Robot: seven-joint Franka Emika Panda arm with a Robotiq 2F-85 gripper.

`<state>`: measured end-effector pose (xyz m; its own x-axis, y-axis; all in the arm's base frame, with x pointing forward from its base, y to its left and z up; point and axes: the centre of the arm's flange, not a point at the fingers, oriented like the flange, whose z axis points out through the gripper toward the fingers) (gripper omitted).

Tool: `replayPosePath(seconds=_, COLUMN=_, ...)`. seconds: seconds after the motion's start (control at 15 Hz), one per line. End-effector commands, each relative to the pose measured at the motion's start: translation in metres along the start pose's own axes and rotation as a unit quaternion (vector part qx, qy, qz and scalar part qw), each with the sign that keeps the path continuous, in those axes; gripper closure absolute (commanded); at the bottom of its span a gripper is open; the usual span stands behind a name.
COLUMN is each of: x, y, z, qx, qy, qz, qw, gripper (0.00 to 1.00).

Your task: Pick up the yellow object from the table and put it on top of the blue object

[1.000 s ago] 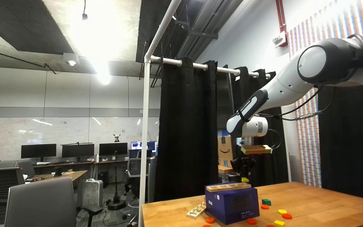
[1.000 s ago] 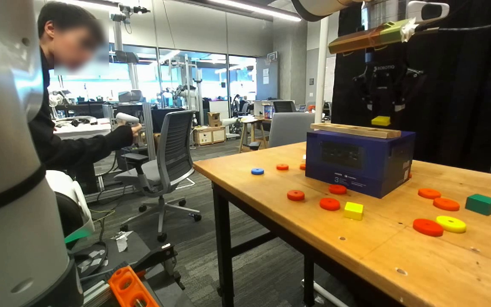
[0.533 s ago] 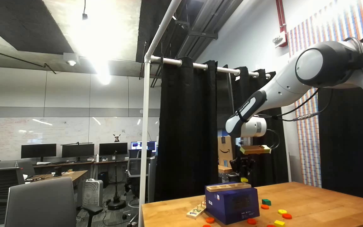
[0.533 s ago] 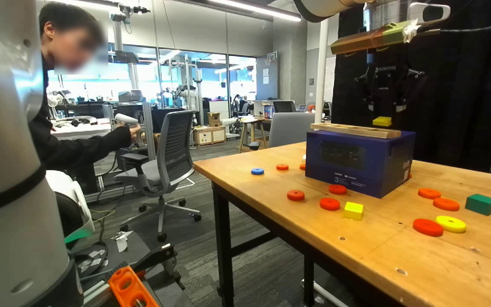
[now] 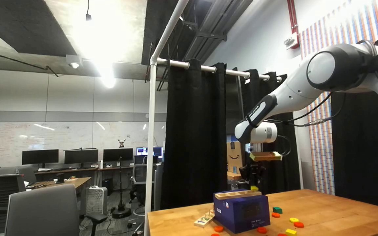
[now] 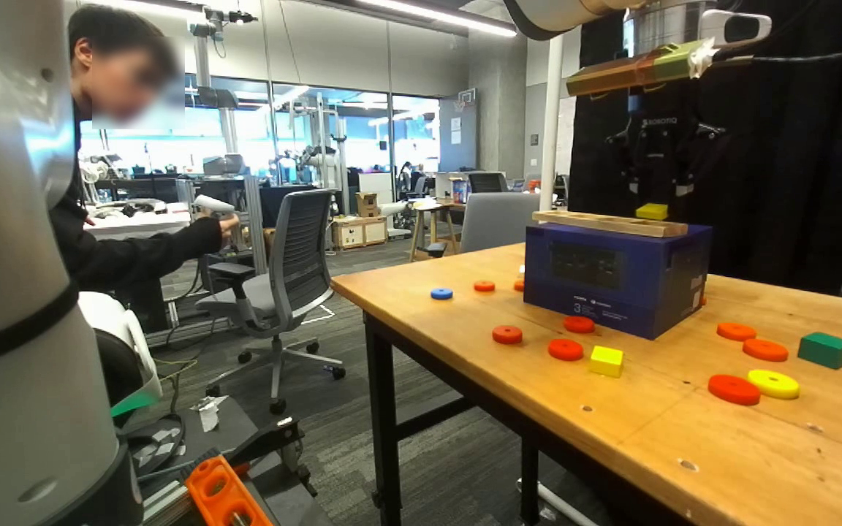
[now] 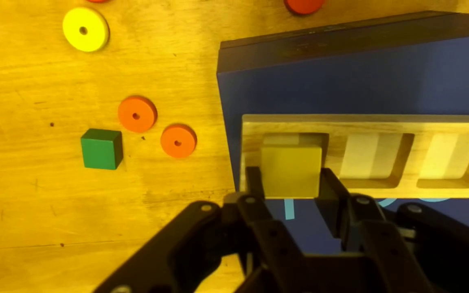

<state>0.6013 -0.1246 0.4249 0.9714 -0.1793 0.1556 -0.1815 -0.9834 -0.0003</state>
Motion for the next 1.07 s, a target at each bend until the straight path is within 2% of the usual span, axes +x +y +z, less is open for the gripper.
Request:
replayPosePath(seconds=0.0, x=0.01, y=-0.0013, z=-0.0044, qx=0.011, qy=-0.003, qz=0.001, qw=0.9999, gripper=0.83)
replayPosePath(seconds=0.4, x=0.0118, y=-0.005, z=-0.0034, qx=0.012, qy=-0.004, qz=-0.001, qw=0.9999, gripper=0.83)
replayPosePath(seconds=0.47, x=0.0125, y=-0.0055, z=-0.003, qx=0.013, qy=-0.007, qz=0.001, qw=0.9999, gripper=0.66)
replayPosePath(seconds=0.53, x=0.0127, y=-0.0056, z=-0.0026, qx=0.013, qy=-0.007, qz=0.0, qw=0.9999, gripper=0.38)
replayPosePath(seconds=0.6, x=0.0132, y=-0.0057, z=-0.0026, qx=0.013, qy=-0.008, qz=0.001, qw=0.9999, gripper=0.37)
replayPosePath(seconds=0.67, x=0.0138, y=-0.0056, z=-0.0024, qx=0.013, qy=-0.009, qz=0.001, qw=0.9999, gripper=0.32)
replayPosePath(seconds=0.87, x=0.0147, y=-0.0048, z=-0.0034, qx=0.013, qy=-0.01, qz=0.003, qw=0.9999, gripper=0.07)
replayPosePath(seconds=0.93, x=0.0147, y=-0.0046, z=-0.004, qx=0.013, qy=-0.011, qz=0.003, qw=0.9998, gripper=0.01)
replayPosePath(seconds=1.0, x=0.0149, y=-0.0046, z=-0.0051, qx=0.013, qy=-0.011, qz=0.003, qw=0.9998, gripper=0.0)
